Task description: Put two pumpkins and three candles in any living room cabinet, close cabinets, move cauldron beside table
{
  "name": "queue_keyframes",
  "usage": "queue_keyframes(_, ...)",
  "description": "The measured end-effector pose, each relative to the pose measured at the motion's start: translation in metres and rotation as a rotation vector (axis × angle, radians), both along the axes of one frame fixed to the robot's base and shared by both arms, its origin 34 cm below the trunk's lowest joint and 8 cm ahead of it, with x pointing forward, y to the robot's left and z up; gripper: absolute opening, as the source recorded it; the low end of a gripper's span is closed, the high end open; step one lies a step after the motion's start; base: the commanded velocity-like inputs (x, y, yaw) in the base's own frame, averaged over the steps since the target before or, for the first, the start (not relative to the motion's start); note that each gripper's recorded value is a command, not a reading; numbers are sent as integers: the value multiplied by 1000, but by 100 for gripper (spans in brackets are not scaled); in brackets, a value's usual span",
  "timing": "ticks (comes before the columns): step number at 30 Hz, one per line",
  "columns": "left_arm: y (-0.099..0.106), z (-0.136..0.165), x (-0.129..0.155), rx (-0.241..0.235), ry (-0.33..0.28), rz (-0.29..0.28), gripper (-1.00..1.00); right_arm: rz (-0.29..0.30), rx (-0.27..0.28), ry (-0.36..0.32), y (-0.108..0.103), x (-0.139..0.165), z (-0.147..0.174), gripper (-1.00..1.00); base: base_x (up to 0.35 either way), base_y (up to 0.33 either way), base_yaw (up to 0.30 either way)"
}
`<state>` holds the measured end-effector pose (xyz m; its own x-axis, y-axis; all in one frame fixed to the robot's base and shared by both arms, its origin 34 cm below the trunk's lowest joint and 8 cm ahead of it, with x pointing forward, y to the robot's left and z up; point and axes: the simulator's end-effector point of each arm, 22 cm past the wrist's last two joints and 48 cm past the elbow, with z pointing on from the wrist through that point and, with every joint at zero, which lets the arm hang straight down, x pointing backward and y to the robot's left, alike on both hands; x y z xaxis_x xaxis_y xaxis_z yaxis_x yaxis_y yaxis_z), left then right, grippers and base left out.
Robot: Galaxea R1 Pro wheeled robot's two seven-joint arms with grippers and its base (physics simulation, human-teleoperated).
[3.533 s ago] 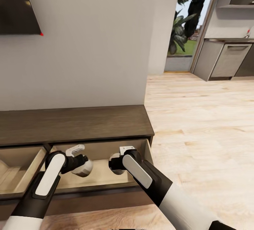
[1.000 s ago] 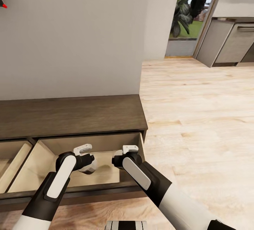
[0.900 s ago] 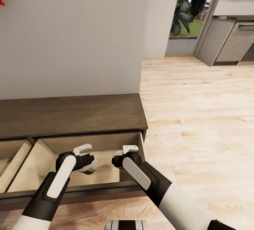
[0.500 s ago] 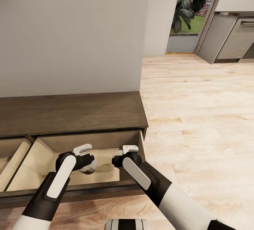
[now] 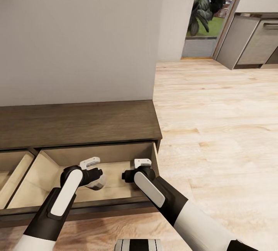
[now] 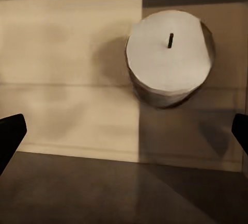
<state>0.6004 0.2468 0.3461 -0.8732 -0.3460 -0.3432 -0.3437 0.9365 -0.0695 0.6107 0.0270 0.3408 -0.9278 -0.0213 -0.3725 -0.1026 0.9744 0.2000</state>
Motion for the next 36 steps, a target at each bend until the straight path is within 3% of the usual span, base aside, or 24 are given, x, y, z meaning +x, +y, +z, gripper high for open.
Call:
queue_keyframes(4, 1, 0, 0, 0, -2, 2, -100, 0, -1, 1, 0, 0, 0, 100, 0, 0, 0)
queue_keyframes(5, 1, 1, 1, 0, -2, 3, 100, -1, 0, 1, 0, 0, 0, 100, 0, 0, 0)
queue_keyframes(18, 0, 1, 1, -7, -3, 2, 100, 0, -1, 1, 0, 0, 0, 100, 0, 0, 0)
queue_keyframes(36, -2, 35, 9, -15, -64, -2, 100, -1, 1, -62, 0, 9, 34, 100, 0, 0, 0)
